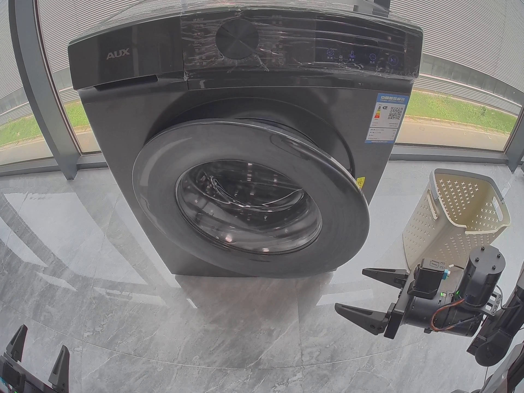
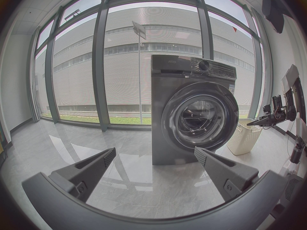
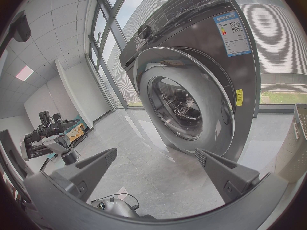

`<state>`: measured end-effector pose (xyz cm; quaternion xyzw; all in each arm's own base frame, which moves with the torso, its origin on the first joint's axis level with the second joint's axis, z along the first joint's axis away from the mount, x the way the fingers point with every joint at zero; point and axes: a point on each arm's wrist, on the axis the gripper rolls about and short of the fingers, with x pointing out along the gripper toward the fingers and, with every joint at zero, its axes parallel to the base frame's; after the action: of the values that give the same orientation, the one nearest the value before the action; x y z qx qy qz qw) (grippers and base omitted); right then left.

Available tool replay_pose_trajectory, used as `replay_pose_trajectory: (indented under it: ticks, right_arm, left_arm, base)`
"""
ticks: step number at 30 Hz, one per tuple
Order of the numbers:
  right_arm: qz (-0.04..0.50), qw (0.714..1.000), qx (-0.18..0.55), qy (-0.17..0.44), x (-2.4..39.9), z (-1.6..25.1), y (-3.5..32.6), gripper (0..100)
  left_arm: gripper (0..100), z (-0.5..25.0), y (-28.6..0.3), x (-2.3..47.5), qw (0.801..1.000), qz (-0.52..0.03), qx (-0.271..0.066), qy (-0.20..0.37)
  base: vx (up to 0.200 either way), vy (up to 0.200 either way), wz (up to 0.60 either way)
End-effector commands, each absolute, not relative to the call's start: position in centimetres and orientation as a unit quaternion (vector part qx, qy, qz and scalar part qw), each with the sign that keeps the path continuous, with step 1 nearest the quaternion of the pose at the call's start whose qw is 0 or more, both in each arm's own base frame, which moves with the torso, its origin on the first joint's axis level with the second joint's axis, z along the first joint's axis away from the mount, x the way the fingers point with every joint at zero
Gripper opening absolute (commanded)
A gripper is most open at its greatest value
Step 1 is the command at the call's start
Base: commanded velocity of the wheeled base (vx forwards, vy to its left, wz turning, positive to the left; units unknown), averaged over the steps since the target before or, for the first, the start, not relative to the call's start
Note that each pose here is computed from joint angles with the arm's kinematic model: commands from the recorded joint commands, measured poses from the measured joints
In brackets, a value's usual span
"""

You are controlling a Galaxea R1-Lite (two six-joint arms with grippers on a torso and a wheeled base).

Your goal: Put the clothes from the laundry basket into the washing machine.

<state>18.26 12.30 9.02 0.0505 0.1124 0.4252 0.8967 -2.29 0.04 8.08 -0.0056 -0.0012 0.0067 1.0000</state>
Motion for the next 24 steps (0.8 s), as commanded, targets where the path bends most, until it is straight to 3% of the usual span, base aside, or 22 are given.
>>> replay_pose_trajectory:
  ticks: [1,6,18,24]
  right_arm:
    - [0.426,0.897,0.051,0.106,18.34,9.2,12.38,100]
    - [0.425,0.898,0.051,0.105,18.38,9.2,12.32,100]
    - [0.427,0.896,0.051,0.11,18.2,9.08,12.32,100]
    - [0.423,0.899,0.052,0.103,18.45,9.27,12.25,100]
  left_arm:
    - [100,7.56,0.04,-2.28,1.0,0.007,-0.006,-0.001]
    - [100,7.55,0.04,-2.28,1.0,0.007,-0.001,0.0]
    - [100,7.55,0.04,-2.28,1.0,0.006,-0.002,0.0]
    - [100,7.56,0.04,-2.28,1.0,0.007,-0.005,-0.001]
  base:
    - [0.0,0.2,0.0]
    - [0.0,0.2,0.0]
    - [0.0,0.0,0.0]
    - [0.2,0.0,0.0]
